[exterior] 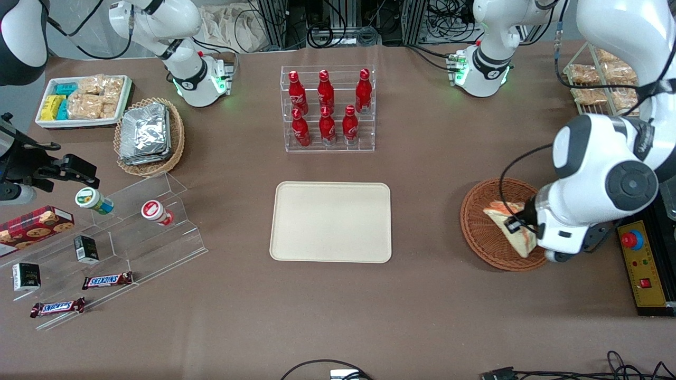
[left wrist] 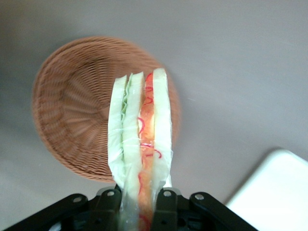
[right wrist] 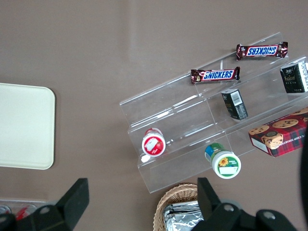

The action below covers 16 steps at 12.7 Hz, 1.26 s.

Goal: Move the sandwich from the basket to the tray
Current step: 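Lift the sandwich and carry it with the left gripper over the cream tray, then lower the sandwich onto the tray and open the left gripper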

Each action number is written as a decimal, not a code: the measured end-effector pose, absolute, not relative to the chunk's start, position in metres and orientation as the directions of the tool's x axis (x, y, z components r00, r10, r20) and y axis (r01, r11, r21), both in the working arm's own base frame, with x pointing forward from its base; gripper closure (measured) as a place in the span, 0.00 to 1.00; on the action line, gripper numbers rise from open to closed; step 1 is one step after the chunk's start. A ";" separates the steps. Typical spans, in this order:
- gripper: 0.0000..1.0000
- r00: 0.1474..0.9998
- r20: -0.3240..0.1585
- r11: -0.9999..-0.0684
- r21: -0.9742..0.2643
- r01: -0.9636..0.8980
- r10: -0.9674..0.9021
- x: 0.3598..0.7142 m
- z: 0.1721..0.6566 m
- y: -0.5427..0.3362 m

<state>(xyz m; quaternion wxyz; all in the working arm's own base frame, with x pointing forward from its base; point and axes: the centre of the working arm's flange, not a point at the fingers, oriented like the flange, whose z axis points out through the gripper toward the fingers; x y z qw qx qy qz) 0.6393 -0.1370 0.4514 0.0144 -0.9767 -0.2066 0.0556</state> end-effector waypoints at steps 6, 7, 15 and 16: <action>0.80 0.991 -0.114 -0.998 -0.013 0.067 0.068 0.605 0.411 -0.329; 0.80 0.993 -0.113 -0.999 -0.003 0.038 0.038 0.603 0.384 -0.353; 0.80 0.988 -0.152 -0.999 0.006 -0.040 -0.040 0.574 0.256 -0.436; 0.77 0.987 -0.158 -0.999 0.002 -0.039 -0.039 0.574 0.251 -0.435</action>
